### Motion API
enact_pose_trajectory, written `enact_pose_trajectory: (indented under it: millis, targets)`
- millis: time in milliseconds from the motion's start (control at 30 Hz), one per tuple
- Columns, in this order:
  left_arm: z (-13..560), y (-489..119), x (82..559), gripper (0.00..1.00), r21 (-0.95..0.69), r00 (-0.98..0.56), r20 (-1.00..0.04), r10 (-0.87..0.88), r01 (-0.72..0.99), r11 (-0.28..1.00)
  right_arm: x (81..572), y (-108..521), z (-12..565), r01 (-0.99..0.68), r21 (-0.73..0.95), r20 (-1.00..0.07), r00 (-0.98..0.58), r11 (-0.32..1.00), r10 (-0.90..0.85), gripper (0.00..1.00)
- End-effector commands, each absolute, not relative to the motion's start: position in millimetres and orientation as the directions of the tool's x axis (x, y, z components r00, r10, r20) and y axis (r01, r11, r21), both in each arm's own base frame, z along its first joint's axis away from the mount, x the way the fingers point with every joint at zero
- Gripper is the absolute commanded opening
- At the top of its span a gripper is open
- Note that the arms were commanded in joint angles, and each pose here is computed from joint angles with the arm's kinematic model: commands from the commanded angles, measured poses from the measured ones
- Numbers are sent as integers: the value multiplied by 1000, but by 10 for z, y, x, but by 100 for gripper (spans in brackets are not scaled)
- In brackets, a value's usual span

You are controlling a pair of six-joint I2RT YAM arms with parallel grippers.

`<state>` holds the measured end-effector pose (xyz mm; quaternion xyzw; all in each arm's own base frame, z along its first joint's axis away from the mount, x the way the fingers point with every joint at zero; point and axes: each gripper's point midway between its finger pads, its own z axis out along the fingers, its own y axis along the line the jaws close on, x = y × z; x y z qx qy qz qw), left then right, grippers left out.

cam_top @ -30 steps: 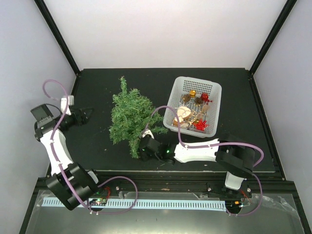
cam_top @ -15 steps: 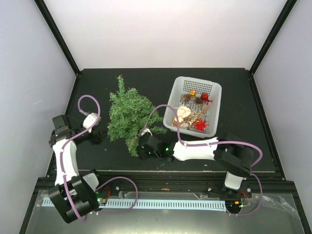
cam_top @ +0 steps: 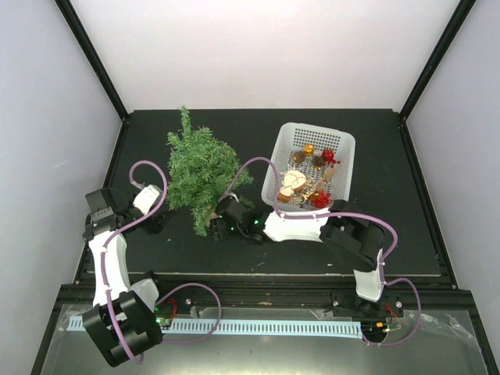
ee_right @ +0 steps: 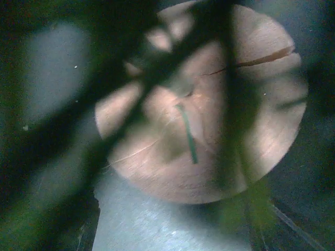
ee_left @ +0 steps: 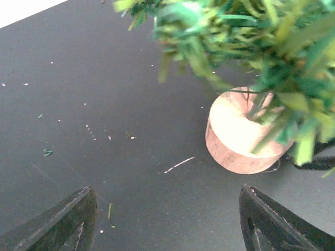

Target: Decorate the small christmas tree

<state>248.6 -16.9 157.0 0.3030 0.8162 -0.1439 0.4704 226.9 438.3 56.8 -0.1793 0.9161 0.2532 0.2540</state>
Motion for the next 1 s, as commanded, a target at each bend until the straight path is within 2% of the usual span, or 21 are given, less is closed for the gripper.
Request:
enact_pose_trajectory:
  millis: [0,333,567,967]
  targets:
    - [1640,-71,2588,74,111,-351,-854,385,599,793,2462,4247,400,-389,375,-497,-851,841,-172,76]
    - [1776,313,2789,74,53,-430,-861,271,454,890,2673,4026,390,-364,319,-521,-839,875,-159,78]
    - [1861,274,2772,74,30,-416,-876,245,459,888,2820,3824,400,-340,300,-534,-834,891,-138,79]
    - [1999,227,2761,75,2,-407,-888,216,464,886,2464,3790,799,-502,372,-583,-781,780,-224,86]
